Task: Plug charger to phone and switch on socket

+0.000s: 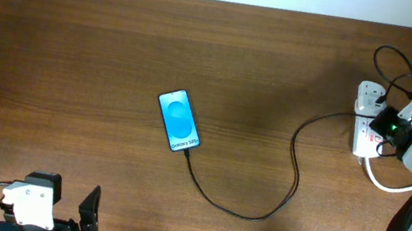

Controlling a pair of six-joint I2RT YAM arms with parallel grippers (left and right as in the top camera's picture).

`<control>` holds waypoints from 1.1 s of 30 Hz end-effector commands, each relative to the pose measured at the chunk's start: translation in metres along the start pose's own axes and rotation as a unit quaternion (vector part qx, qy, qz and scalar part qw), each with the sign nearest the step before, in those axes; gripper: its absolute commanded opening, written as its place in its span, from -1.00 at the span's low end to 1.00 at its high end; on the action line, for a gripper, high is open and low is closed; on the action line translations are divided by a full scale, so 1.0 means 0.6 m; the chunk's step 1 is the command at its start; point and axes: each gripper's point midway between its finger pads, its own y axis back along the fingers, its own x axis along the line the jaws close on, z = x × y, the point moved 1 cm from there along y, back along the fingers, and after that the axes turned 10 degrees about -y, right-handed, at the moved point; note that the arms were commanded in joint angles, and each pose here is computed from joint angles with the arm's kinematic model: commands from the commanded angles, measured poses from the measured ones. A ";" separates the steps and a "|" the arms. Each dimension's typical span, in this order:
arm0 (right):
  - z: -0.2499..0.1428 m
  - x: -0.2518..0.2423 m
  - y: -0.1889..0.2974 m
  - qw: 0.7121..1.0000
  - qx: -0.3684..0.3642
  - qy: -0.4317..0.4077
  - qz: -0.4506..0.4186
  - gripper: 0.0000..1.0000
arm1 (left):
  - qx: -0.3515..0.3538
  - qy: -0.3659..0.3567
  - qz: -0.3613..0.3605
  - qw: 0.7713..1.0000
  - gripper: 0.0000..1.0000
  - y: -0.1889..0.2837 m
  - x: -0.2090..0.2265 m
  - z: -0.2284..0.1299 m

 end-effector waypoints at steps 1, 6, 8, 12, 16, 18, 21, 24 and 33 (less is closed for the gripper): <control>-0.022 0.014 -0.018 1.000 0.019 0.002 0.012 -0.92 | -0.003 -0.008 0.004 1.000 0.98 0.002 0.002 -0.001; -0.049 0.023 -0.047 0.999 0.035 0.010 0.018 -0.91 | -0.003 -0.008 0.004 1.000 0.98 0.002 0.002 -0.001; -0.054 0.040 -0.048 0.999 0.039 0.017 0.031 -0.91 | -0.003 -0.008 0.004 1.000 0.98 0.002 0.002 -0.001; -0.098 0.066 -0.049 0.996 0.081 0.027 0.032 -0.92 | -0.003 -0.008 0.004 1.000 0.98 0.002 0.002 -0.001; -0.132 0.067 -0.045 0.992 0.120 0.015 0.020 -0.91 | -0.003 -0.008 0.004 1.000 0.98 0.002 0.002 -0.001; -0.140 0.063 -0.043 0.991 0.131 0.013 0.015 -0.92 | -0.003 -0.008 0.004 1.000 0.99 0.002 0.002 -0.001; -0.145 0.062 -0.042 0.990 0.137 0.013 0.013 -0.91 | -0.003 -0.008 0.004 1.000 0.98 0.002 0.002 -0.001; -0.138 0.045 -0.036 0.991 0.127 -0.010 -0.024 -0.91 | -0.003 -0.008 0.004 1.000 0.99 0.002 0.002 -0.001; -0.044 0.051 0.191 0.997 0.052 0.001 -0.058 -0.91 | -0.003 -0.008 0.004 1.000 0.99 0.002 0.002 -0.001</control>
